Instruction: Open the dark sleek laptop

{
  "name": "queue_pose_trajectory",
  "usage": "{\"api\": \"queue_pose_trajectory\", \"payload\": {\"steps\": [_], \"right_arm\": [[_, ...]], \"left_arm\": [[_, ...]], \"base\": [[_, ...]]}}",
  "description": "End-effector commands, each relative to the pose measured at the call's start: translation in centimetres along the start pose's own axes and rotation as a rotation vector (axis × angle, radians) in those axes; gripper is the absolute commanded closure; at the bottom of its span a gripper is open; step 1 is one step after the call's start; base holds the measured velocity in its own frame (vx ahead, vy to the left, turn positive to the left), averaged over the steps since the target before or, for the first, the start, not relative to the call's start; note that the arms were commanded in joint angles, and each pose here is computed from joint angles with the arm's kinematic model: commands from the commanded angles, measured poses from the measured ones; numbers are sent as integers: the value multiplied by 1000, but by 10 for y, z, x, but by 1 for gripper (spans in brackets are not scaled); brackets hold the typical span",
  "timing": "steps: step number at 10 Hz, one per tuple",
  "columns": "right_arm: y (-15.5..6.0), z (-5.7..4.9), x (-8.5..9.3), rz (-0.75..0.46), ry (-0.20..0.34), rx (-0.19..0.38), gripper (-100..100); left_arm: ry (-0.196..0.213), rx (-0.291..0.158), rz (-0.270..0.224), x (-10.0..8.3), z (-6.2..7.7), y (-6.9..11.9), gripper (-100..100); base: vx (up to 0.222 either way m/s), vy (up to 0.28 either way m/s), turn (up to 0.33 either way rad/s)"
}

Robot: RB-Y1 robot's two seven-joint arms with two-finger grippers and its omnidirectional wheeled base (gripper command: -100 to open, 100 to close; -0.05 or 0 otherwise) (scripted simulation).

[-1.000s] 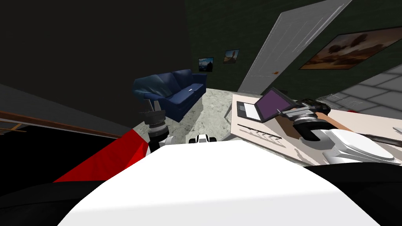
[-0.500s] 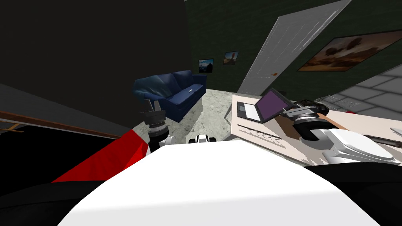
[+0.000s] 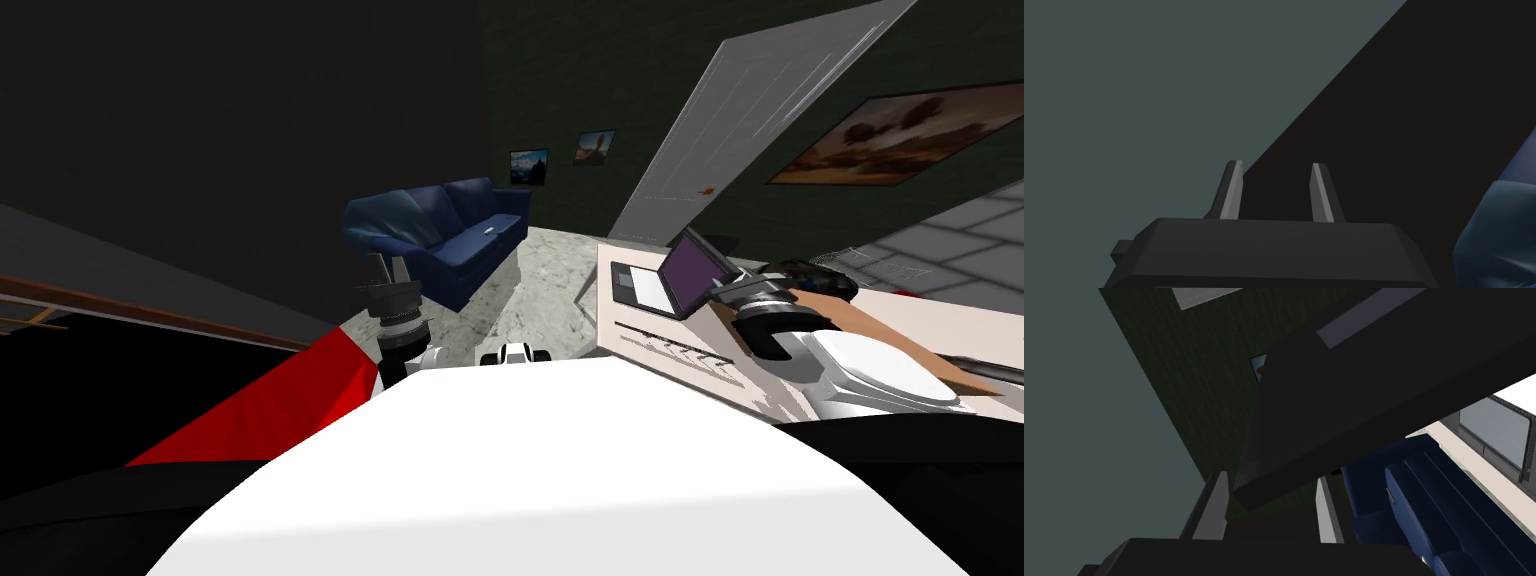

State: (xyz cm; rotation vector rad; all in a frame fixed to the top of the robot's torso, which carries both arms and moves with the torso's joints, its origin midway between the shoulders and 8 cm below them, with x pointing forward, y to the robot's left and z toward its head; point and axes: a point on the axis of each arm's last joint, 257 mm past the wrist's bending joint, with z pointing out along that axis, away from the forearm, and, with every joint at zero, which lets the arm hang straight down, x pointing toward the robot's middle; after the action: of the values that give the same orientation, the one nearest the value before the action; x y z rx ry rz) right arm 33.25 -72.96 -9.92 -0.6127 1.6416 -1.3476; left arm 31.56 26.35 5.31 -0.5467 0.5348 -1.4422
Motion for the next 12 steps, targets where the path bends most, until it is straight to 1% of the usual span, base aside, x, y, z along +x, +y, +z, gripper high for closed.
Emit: {"api": "queue_pose_trajectory", "payload": {"steps": [1, 2, 3, 5, 8, 9, 11, 12], "right_arm": [[12, -5, -3, -103, 9, -6, 100], [14, -6, -4, -142, 11, -4, 100], [12, -5, -6, -114, 3, -2, 100], [20, -3, 9, -202, 64, 11, 100], [31, -1, 30, -319, 152, 23, 100], [31, -1, 30, -323, 153, 23, 100], [39, -1, 43, -404, 209, 24, 100], [43, -1, 48, -441, 237, 24, 100]], "left_arm": [[0, 0, 0, 0, 0, 0, 0], [0, 0, 0, 0, 0, 0, 0], [0, 0, 0, 0, 0, 0, 0], [0, 0, 0, 0, 0, 0, 0], [0, 0, 0, 0, 0, 0, 0], [0, 0, 0, 0, 0, 0, 0], [0, 0, 0, 0, 0, 0, 0], [0, 0, 0, 0, 0, 0, 0]], "base": [[32, 45, 31], [27, 52, 18], [10, 32, 8], [-79, 2, 224], [-157, -3, 293], [-92, -6, 118], [-76, 25, 176], [-128, 17, 351]]}}
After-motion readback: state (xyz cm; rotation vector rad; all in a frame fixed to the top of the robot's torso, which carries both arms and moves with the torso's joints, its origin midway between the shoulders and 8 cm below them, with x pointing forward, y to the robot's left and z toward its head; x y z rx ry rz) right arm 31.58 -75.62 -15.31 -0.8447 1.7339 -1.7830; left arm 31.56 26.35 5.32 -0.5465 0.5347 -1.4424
